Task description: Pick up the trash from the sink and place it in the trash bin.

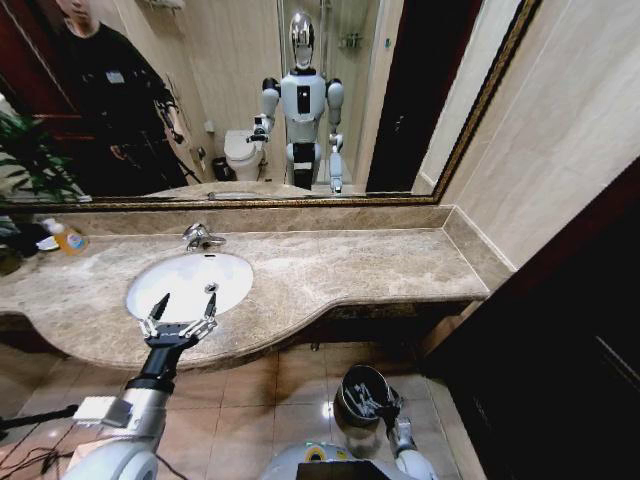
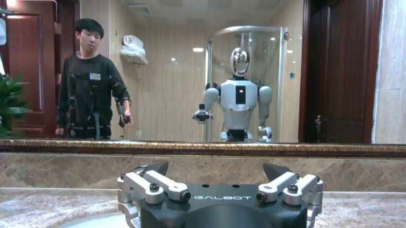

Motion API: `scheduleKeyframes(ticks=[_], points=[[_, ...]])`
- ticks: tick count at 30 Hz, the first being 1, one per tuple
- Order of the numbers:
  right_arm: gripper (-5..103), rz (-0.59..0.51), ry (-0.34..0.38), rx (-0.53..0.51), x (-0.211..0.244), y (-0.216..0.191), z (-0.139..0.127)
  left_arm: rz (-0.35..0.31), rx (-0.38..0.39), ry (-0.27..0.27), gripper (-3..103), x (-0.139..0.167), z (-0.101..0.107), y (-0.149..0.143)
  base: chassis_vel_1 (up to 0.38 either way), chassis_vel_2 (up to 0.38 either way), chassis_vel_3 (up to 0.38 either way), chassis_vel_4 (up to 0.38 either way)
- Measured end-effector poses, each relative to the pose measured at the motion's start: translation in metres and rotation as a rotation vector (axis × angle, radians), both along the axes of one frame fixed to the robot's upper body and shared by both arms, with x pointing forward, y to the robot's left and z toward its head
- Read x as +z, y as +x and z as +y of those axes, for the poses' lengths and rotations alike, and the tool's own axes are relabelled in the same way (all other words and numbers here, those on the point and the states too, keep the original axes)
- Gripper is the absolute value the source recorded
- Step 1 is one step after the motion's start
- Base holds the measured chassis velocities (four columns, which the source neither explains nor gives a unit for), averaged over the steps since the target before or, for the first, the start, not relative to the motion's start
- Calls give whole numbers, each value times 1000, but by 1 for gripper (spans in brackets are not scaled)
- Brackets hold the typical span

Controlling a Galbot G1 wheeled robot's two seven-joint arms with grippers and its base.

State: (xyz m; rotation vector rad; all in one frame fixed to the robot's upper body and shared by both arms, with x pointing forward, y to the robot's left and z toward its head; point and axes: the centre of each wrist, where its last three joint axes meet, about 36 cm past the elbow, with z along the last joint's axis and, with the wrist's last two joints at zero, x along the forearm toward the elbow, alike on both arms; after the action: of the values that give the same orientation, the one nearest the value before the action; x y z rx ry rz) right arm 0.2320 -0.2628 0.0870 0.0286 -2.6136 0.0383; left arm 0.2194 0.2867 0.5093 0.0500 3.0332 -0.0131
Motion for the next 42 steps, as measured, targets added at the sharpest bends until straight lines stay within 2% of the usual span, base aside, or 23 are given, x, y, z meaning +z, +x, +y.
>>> scheduleKeyframes(ticks=[22, 31, 35, 42], points=[[100, -33, 6, -3, 10, -9, 0, 0, 0, 0, 100, 0, 0, 0, 0, 0, 0, 0], [100, -112, 27, 4, 52, -1, -5, 0, 0, 0, 100, 0, 0, 0, 0, 0, 0, 0], [100, -135, 18, 24, 78, 3, -6, 0, 0, 0, 100, 0, 0, 0, 0, 0, 0, 0], [100, -205, 23, -10, 136, 13, 1, 0, 0, 0, 100, 0, 0, 0, 0, 0, 0, 0]])
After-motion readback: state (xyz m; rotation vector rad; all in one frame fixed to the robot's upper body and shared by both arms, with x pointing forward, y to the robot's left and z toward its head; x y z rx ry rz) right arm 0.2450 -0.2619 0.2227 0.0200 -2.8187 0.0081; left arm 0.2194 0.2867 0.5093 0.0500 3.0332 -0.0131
